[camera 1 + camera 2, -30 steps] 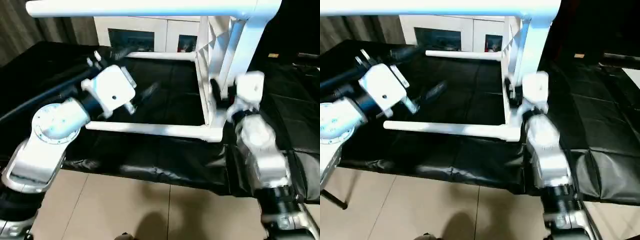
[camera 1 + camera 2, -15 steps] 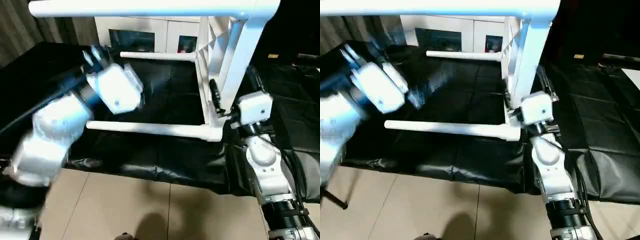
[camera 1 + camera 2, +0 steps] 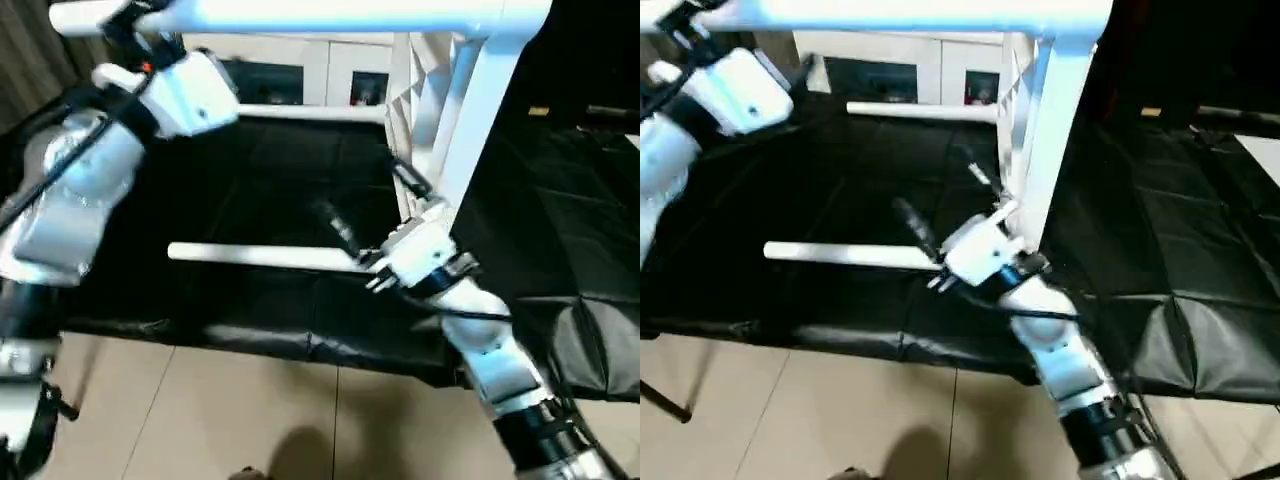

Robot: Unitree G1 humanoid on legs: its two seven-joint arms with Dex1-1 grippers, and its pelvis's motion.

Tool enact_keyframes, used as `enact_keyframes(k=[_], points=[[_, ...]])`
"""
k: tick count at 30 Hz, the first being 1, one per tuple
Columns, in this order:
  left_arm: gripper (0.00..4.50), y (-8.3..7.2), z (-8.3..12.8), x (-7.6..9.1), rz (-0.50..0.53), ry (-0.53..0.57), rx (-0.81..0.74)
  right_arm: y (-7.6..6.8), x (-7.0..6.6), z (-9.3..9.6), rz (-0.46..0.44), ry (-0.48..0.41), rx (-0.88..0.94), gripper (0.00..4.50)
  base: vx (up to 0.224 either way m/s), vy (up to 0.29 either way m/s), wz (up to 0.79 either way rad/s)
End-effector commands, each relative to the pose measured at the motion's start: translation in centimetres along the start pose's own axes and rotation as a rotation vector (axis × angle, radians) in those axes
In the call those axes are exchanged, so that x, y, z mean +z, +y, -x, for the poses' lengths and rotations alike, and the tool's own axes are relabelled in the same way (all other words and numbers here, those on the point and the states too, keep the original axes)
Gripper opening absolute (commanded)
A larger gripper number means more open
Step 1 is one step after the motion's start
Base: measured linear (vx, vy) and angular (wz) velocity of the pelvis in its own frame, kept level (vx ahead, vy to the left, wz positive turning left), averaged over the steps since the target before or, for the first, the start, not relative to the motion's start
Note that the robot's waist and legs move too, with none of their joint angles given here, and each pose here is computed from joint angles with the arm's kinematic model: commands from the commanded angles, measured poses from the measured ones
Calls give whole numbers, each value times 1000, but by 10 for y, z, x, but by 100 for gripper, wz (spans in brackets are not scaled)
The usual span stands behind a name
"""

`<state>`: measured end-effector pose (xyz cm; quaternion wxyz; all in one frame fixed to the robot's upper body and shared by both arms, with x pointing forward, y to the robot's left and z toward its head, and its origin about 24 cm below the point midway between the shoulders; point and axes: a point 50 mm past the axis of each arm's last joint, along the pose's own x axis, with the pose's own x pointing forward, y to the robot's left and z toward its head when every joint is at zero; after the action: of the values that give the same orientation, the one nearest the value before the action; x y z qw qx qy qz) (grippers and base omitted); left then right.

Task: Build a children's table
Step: Flip table

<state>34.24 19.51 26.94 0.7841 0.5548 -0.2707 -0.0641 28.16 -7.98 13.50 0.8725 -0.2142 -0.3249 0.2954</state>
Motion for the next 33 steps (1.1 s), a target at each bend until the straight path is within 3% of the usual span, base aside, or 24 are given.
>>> enact_keyframes(k=[1, 4, 9, 11, 24, 26, 33], points=[[450, 8, -4, -2, -17, 12, 41, -1, 8, -4, -11, -36, 5, 442, 0, 0, 0], [450, 10, -7, -6, -5, 33, 76, 2, 10, -4, -30, -44, 6, 442, 0, 0, 0], [411, 12, -13, -12, 41, 60, 115, 4, 12, -4, -58, -57, 11, 450, 0, 0, 0], [375, 11, -15, -12, 65, 59, 109, 5, 13, -4, -62, -59, 10, 450, 0, 0, 0], [282, 8, -18, -9, 127, 60, 49, 6, 16, -4, -107, -74, 9, 450, 0, 0, 0], [252, 8, -18, -9, 154, 71, 30, 7, 16, -4, -110, -74, 11, 450, 0, 0, 0], [238, 12, -16, -11, 360, 158, 24, 10, 15, -2, -123, -64, 34, 450, 0, 0, 0]])
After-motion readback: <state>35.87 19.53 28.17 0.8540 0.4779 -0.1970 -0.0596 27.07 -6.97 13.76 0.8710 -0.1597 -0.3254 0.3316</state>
